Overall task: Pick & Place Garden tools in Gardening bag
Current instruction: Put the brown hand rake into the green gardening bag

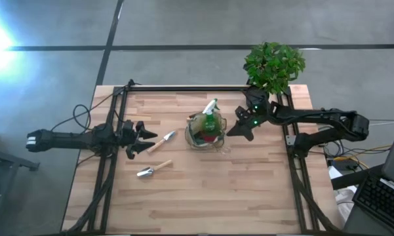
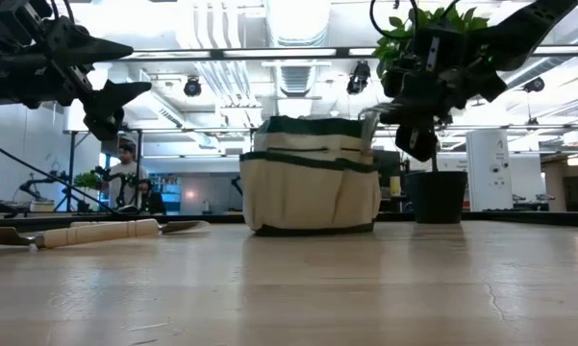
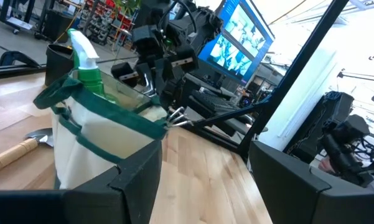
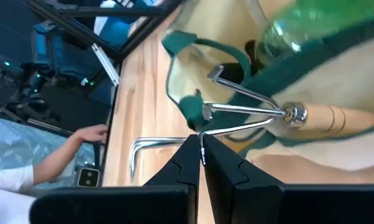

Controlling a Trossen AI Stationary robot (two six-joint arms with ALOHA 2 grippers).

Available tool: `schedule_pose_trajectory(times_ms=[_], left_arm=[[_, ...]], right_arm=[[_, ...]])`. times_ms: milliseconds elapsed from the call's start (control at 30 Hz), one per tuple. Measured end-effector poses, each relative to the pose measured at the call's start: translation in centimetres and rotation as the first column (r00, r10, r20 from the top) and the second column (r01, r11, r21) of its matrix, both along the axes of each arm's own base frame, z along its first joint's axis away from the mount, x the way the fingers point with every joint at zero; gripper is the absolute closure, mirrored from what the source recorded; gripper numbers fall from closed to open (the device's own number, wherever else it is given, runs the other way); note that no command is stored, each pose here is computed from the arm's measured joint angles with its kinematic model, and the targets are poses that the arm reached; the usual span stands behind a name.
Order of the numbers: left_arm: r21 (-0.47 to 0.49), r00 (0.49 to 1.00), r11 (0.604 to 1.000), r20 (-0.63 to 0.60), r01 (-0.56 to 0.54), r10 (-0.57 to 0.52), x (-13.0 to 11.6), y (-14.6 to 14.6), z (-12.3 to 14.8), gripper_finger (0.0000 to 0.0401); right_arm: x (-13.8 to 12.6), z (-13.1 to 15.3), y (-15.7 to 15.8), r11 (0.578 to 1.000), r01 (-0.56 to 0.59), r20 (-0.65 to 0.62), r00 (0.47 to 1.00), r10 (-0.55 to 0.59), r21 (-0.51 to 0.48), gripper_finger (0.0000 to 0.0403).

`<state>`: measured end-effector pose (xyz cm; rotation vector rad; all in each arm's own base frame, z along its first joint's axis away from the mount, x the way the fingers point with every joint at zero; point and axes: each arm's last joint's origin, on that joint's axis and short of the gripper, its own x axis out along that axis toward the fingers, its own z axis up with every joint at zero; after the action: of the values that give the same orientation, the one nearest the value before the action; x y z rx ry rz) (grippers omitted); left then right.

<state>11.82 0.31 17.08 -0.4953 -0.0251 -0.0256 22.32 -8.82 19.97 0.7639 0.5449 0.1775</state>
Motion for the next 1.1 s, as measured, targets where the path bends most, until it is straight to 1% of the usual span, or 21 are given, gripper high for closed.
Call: schedule_pose_trajectory(times_ms=[300,433,567,733,1100], left_arm=[[0.000,1.000,1.000,0.000,0.000,0.000,0.0,0.0,0.0,0.0156],[0.000,1.000,1.000,0.000,0.000,0.000,0.0,0.0,0.0,0.0156],[0.000,1.000,1.000,-0.001,0.000,0.000,0.0,0.0,0.0,0.0156],[0.000,1.000,1.000,0.000,0.000,0.000,0.0,0.0,0.0,0.0156],[0.000,1.000,1.000,0.000,0.000,0.000,0.0,0.0,0.0,0.0156]], right_arm=[[0.2,0.8,-0.4,1.000,0.010,0.018,1.000,-0.010,-0.005,0.0395],[-0.3,0.8,-1.4,0.999,0.051,0.017,0.999,-0.051,-0.007,0.0395],[-1.0,0.6,-2.4,0.995,0.103,-0.011,0.995,-0.103,0.005,0.0395],[-1.4,0.5,-3.0,0.990,0.138,-0.025,0.990,-0.137,0.021,0.0395],[-1.5,0.3,-3.0,0.990,0.133,-0.043,0.990,-0.131,0.037,0.0394]])
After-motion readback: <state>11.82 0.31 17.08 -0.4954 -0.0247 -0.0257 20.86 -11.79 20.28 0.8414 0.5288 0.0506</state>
